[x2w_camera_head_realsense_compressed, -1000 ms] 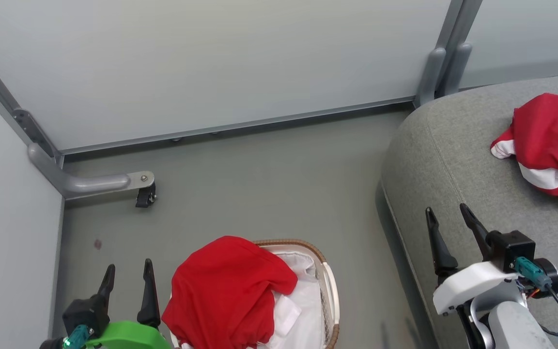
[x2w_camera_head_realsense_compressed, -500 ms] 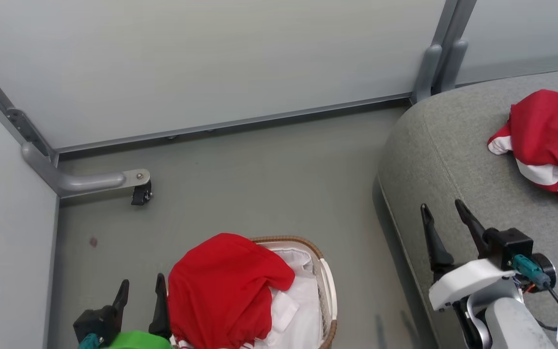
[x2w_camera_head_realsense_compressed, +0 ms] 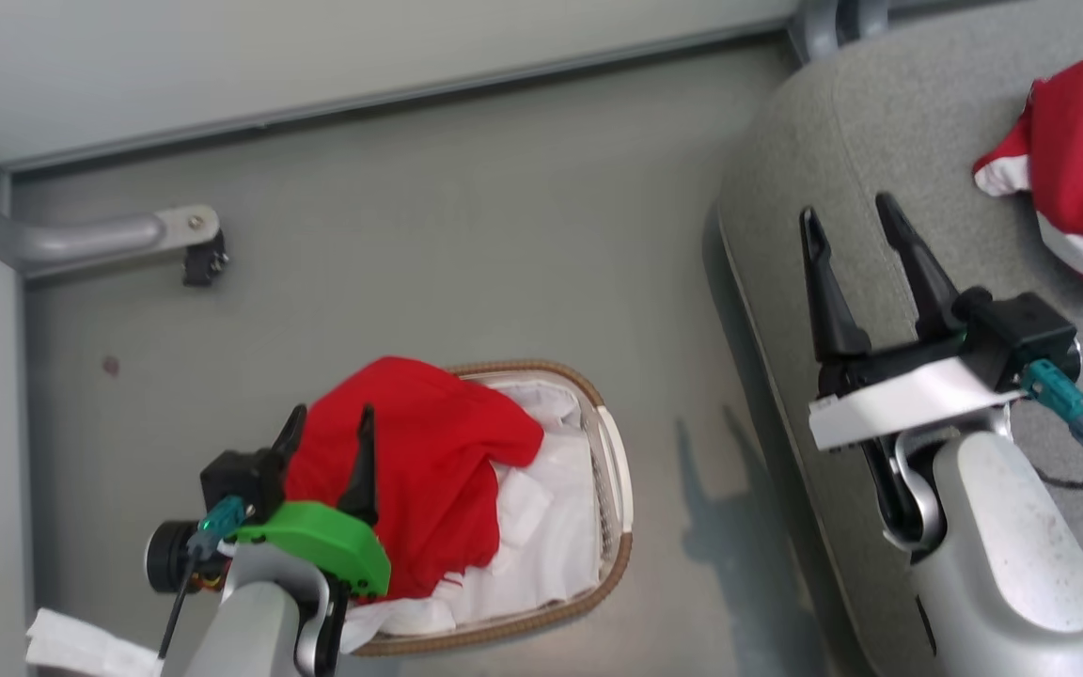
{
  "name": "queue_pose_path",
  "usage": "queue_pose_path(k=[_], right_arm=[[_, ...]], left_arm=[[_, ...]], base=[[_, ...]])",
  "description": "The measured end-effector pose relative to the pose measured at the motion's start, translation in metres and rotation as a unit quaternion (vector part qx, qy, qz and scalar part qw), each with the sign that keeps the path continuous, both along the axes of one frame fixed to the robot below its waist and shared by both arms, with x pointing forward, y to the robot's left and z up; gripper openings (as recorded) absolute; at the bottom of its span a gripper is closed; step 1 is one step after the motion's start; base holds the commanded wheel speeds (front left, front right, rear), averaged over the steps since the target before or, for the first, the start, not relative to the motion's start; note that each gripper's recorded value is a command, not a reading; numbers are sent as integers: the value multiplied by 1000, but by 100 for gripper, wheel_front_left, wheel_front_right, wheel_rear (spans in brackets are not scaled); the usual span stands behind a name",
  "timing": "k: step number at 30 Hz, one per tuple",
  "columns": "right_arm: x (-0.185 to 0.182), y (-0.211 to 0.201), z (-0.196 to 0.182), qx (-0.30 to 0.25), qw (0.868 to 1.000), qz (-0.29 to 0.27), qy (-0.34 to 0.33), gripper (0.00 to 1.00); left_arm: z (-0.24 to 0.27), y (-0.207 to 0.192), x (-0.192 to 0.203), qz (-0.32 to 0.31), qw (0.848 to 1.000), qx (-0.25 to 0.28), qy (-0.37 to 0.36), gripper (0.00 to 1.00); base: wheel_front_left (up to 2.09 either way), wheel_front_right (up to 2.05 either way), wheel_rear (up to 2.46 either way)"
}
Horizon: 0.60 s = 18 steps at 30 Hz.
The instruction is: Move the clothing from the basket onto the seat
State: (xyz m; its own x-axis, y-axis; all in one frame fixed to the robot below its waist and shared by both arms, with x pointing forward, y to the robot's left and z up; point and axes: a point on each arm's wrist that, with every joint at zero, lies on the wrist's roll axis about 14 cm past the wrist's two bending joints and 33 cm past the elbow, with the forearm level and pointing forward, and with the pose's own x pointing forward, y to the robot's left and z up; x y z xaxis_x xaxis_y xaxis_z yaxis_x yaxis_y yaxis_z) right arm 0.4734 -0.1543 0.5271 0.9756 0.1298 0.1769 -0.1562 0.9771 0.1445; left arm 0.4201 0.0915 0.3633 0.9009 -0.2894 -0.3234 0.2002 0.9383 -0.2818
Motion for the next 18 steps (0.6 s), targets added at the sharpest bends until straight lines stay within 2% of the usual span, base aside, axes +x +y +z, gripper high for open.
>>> queue_pose_path(k=[8,11,18], right_arm=[[34,6,-13,12,1000,15,-4,100],[45,2,-26,28,1000,11,5,100],[60,1,-63,32,999,14,35,100]], left_arm=[[-62,-40,17,-81,994,23,71,100],[-89,-56,18,-117,987,30,101,100],[-152,-66,9,-173,967,62,178,100]], base=[[0,0,0],[0,0,0],[0,0,0]])
